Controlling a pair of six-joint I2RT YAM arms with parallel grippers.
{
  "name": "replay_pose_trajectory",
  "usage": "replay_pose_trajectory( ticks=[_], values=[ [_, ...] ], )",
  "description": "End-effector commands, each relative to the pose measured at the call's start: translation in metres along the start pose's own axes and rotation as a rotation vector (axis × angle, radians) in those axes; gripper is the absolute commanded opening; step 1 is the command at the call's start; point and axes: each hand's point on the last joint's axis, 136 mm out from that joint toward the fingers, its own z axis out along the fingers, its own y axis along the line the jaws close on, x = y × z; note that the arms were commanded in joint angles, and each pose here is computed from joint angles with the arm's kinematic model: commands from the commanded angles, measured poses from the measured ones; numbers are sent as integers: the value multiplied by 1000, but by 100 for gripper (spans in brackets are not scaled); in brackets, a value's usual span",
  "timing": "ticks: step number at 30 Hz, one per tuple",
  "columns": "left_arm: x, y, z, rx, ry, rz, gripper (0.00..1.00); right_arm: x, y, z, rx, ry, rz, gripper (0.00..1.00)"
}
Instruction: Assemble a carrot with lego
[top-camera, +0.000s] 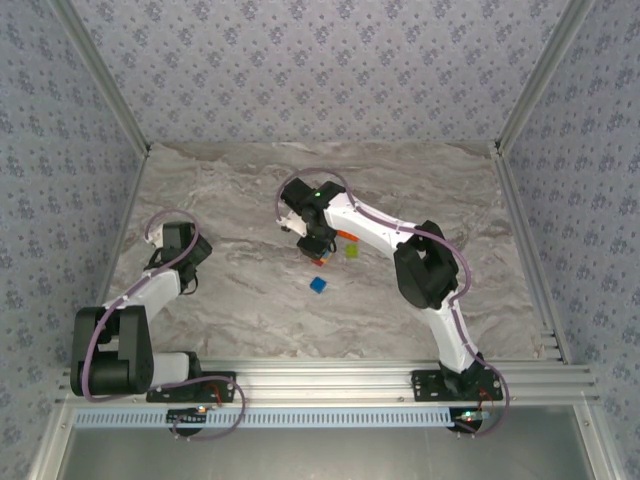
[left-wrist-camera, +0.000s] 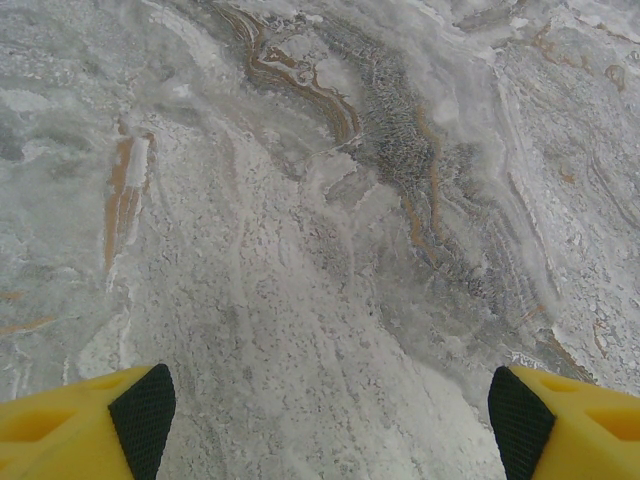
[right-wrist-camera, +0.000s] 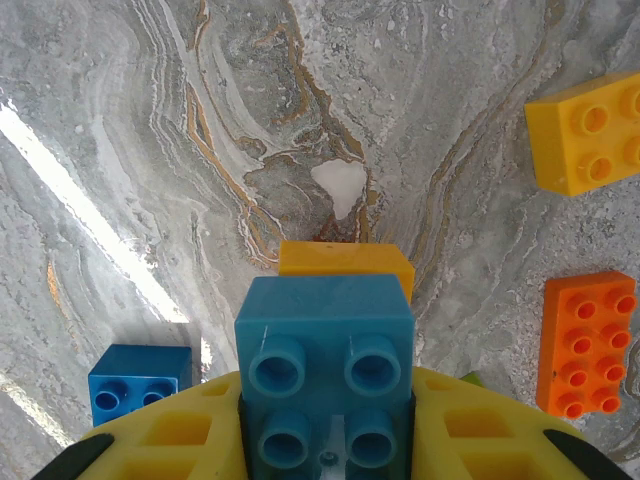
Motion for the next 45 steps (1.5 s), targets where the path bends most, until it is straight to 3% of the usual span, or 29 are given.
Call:
replay_pose_trajectory(
  ticks=[1,9,30,35,45],
  values=[
    [-9,-5,-3,-5,-16,13,84,40,29,61,-143,188,37,34],
    [-9,-5,-3,-5,-16,14,84,56,15,68,-155,206,198,33],
    [-9,-5,-3,-6,-17,14,84,80,26,89,-171,260,208,32],
    [-9,-5,-3,-5,-18,14,84,59,15,60,-156,175,218,30],
    [-9,-5,-3,-7,-17,13,84,-11,-12,-52,-98,-81,243,30]
  ],
)
